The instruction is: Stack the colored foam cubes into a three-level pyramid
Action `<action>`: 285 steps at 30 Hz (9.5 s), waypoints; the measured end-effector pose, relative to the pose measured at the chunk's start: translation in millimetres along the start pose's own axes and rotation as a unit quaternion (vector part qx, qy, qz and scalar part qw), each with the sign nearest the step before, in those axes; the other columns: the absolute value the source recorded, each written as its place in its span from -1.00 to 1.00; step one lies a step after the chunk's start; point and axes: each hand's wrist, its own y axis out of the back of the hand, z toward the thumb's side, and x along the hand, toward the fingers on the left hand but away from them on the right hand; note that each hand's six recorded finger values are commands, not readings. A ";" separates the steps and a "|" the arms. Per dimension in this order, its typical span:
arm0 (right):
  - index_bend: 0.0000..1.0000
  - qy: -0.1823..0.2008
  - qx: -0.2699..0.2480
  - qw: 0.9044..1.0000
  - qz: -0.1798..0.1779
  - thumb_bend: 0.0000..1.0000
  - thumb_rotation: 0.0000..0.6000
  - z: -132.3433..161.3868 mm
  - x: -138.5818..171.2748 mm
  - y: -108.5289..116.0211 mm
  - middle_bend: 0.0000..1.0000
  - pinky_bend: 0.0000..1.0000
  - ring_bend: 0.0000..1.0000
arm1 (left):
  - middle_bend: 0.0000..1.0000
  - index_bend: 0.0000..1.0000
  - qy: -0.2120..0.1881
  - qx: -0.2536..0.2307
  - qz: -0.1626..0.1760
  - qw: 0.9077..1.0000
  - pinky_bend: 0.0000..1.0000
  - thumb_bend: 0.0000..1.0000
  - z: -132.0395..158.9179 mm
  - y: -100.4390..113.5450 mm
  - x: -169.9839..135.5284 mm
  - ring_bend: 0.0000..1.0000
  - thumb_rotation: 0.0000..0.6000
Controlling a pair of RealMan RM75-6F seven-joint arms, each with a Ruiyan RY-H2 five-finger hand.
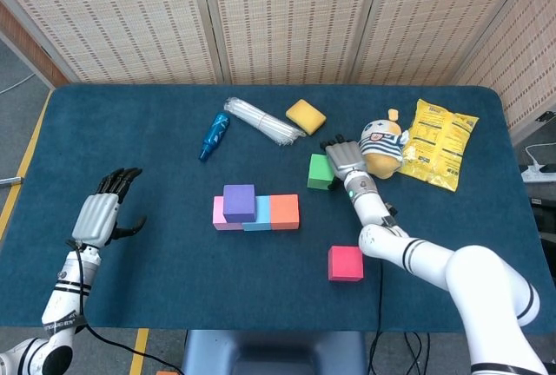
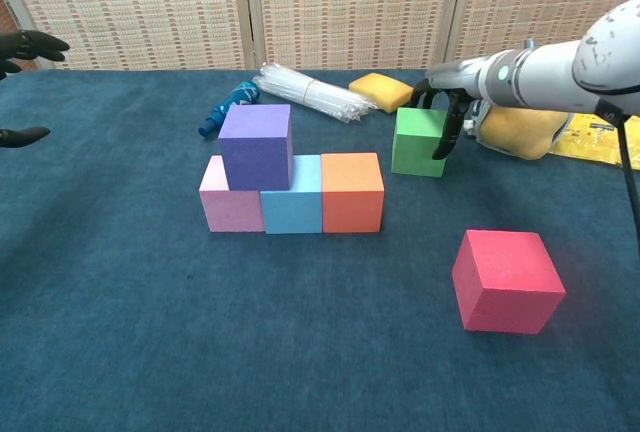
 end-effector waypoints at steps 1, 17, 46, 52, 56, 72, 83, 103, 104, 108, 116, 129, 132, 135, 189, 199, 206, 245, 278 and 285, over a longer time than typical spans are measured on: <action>-0.30 -0.002 0.002 1.000 0.000 -0.53 1.00 1.0 -1.6 -0.6 -0.40 -0.37 -0.62 | -0.82 -0.79 0.000 -0.003 0.001 1.000 -0.78 -0.33 -0.5 0.7 -0.4 -0.97 1.00; 0.17 0.037 -0.022 0.999 -0.033 -0.53 1.00 13.6 28.1 25.6 -0.24 -0.35 -0.45 | -0.82 -0.74 0.000 0.037 0.033 0.999 -0.79 -0.34 -17.3 17.9 -13.8 -0.97 1.00; 0.18 0.120 -0.004 0.993 0.004 -0.52 1.00 104.1 102.4 54.2 -0.24 -0.35 -0.45 | -0.82 -0.74 -0.019 0.013 0.011 1.000 -0.79 -0.34 -22.6 1.7 -34.4 -0.99 1.00; 0.17 0.111 0.013 0.994 0.009 -0.52 1.00 116.6 99.6 47.6 -0.24 -0.35 -0.45 | -0.82 -0.75 -0.018 0.004 0.012 1.000 -0.79 -0.34 -26.4 0.6 -36.6 -0.99 1.00; 0.17 0.108 0.021 0.994 0.008 -0.52 1.00 123.1 98.1 45.9 -0.24 -0.35 -0.45 | -0.82 -0.75 -0.021 0.002 0.011 1.000 -0.79 -0.34 -27.0 -0.6 -37.3 -1.00 1.00; 0.15 0.099 0.039 0.994 0.004 -0.52 1.00 136.3 94.6 43.0 -0.24 -0.35 -0.45 | -0.84 -0.76 -0.021 -0.011 0.009 1.000 -0.79 -0.33 -31.7 -2.8 -38.6 -1.00 1.00; 0.13 0.094 0.042 0.995 0.003 -0.52 1.00 141.9 93.2 40.4 -0.24 -0.35 -0.45 | -0.86 -0.78 -0.022 -0.019 0.008 1.000 -0.79 -0.34 -33.6 -2.8 -39.3 -1.00 1.00; 0.09 0.083 0.043 0.996 0.002 -0.52 1.00 144.5 93.1 39.0 -0.24 -0.35 -0.45 | -0.87 -0.78 -0.025 -0.029 0.007 0.999 -0.80 -0.33 -35.8 -4.2 -39.4 -1.00 1.00; 0.09 0.083 0.044 0.996 0.002 -0.52 1.00 144.5 93.1 38.9 -0.24 -0.35 -0.45 | -0.87 -0.78 -0.025 -0.029 0.007 0.999 -0.80 -0.34 -35.8 -4.2 -39.4 -1.00 1.00; 0.08 0.082 0.043 0.996 0.001 -0.52 1.00 145.6 93.5 38.5 -0.24 -0.35 -0.45 | -0.87 -0.78 -0.026 -0.030 0.007 0.999 -0.80 -0.33 -36.4 -4.1 -39.5 -1.00 1.00; 0.07 0.081 0.045 0.996 0.001 -0.52 1.00 147.6 95.2 38.4 -0.24 -0.35 -0.45 | -0.88 -0.78 -0.026 -0.032 0.007 0.999 -0.80 -0.33 -36.6 -4.3 -40.0 -1.00 1.00; -0.26 0.075 0.057 0.996 0.006 -0.52 1.00 148.2 93.1 33.0 -0.24 -0.42 -0.48 | -0.88 -0.79 -0.023 -0.035 0.006 0.999 -0.80 -0.34 -39.1 -6.1 -41.0 -1.00 1.00; -0.42 0.075 0.057 0.996 0.007 -0.52 1.00 148.5 94.2 32.7 -0.24 -0.44 -0.50 | -0.89 -0.80 -0.024 -0.036 0.006 0.999 -0.80 -0.34 -38.2 -6.2 -40.6 -1.00 1.00; -0.56 0.076 0.057 0.995 0.007 -0.52 1.00 148.6 95.4 32.9 -0.26 -0.45 -0.52 | -0.89 -0.81 -0.026 -0.037 0.006 0.999 -0.80 -0.34 -37.4 -6.3 -40.1 -1.00 1.00; -0.49 0.102 -0.045 0.993 0.049 -0.75 1.00 -31.8 235.9 -70.9 -0.40 -0.37 -0.53 | -0.90 -0.82 -0.001 -0.044 0.016 0.999 -0.80 -0.34 -47.7 1.5 -33.4 -1.00 1.00; -0.36 0.093 -0.037 0.993 0.068 -0.75 1.00 -21.7 219.5 -100.8 -0.36 -0.36 -0.50 | -0.90 -0.82 0.003 -0.058 0.016 0.998 -0.80 -0.34 -55.7 0.6 -40.8 -1.00 1.00; 0.07 0.087 -0.047 0.994 0.054 -0.59 1.00 -14.8 206.4 -105.6 -0.18 -0.31 -0.35 | -0.90 -0.82 0.005 -0.063 0.020 0.998 -0.80 -0.34 -59.5 2.1 -41.3 -1.00 1.00; 0.05 0.200 -0.063 0.978 0.011 -0.46 1.00 104.0 125.1 125.4 -0.17 -0.37 -0.39 | -0.89 -0.75 -0.026 0.105 0.032 0.994 -0.83 -0.34 -54.3 -3.1 -65.1 -1.00 1.00; -0.04 0.154 -0.017 0.987 0.030 -0.46 1.00 145.3 113.9 114.7 -0.17 -0.37 -0.40 | -0.91 -0.75 -0.025 0.071 0.024 0.997 -0.83 -0.34 -64.6 -11.6 -75.8 -1.00 1.00; -0.04 0.142 -0.027 0.989 0.029 -0.46 1.00 146.0 115.9 113.7 -0.17 -0.39 -0.40 | -0.92 -0.75 -0.026 0.066 0.021 0.997 -0.83 -0.34 -66.6 -13.5 -76.1 -1.00 1.00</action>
